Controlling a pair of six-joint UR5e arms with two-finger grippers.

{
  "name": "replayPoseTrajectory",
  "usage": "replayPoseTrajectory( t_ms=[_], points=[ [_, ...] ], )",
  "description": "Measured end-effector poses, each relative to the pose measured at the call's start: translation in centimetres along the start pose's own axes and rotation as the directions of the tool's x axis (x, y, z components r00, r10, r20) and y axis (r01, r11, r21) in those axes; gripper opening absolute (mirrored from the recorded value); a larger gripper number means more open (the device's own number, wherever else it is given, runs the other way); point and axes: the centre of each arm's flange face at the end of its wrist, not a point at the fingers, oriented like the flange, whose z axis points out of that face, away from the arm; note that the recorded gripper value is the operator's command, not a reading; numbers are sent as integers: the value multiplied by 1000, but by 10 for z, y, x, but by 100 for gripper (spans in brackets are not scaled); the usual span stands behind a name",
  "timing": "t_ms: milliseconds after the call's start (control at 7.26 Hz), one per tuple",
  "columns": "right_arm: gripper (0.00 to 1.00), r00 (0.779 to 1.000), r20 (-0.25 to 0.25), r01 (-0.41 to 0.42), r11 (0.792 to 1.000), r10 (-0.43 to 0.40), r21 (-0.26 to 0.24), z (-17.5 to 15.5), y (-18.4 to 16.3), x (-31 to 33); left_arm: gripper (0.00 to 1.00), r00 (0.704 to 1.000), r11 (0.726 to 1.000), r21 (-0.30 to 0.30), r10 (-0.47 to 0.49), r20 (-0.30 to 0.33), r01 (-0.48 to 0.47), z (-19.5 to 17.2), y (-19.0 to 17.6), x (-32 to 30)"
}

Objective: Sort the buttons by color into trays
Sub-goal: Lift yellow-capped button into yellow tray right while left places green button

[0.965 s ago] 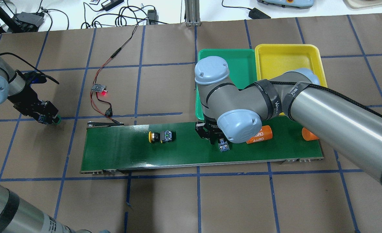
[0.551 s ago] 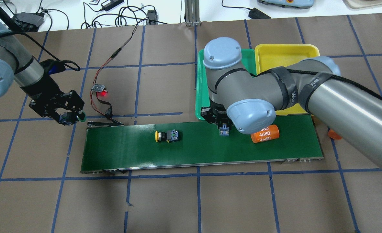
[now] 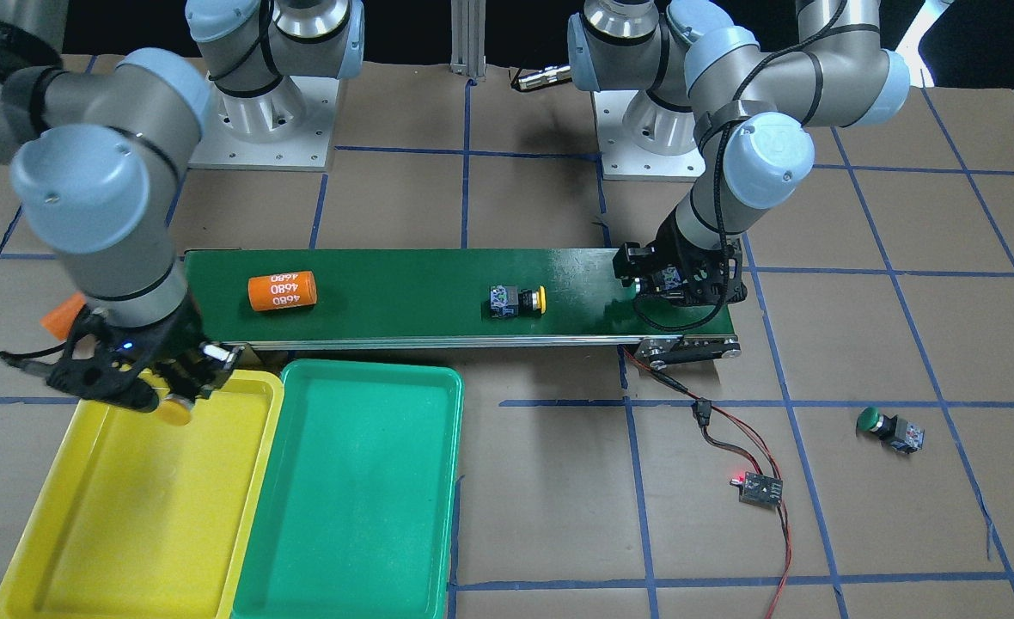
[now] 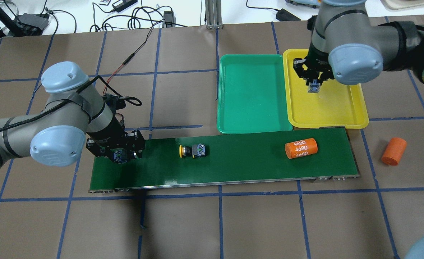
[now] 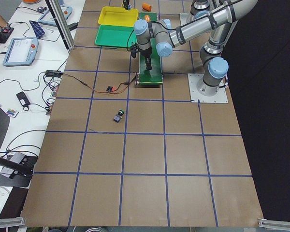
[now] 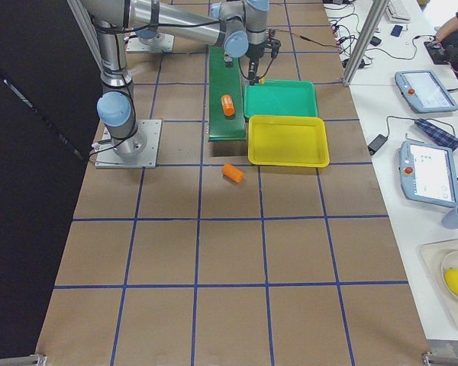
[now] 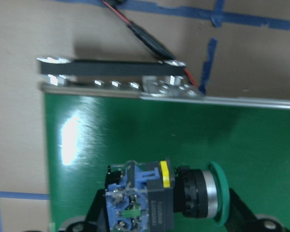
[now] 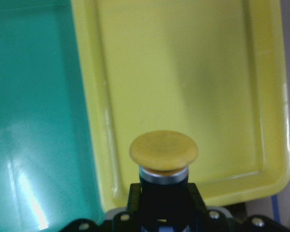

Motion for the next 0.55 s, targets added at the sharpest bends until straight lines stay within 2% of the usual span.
replayPoseTrajectory(
  t_ms=[138,276,413,551],
  points=[
    [28,1000,-13,15,1000,-15,2,41,-28,37,100,1000,1000,5,4,1,-4,1,1,4],
    [94,999,-27,31,1000,-31,-1,75,-44,60,100,1000,1000,28,9,0,-9,-8,-2,2],
    [100,999,-32,43,999,-43,-6,92,-49,69,100,1000,998,56,27,1,-27,-27,-14,-8],
    [100,998,-33,47,999,-48,-11,98,-49,72,100,999,997,66,45,2,-45,-49,-34,-34]
  ],
)
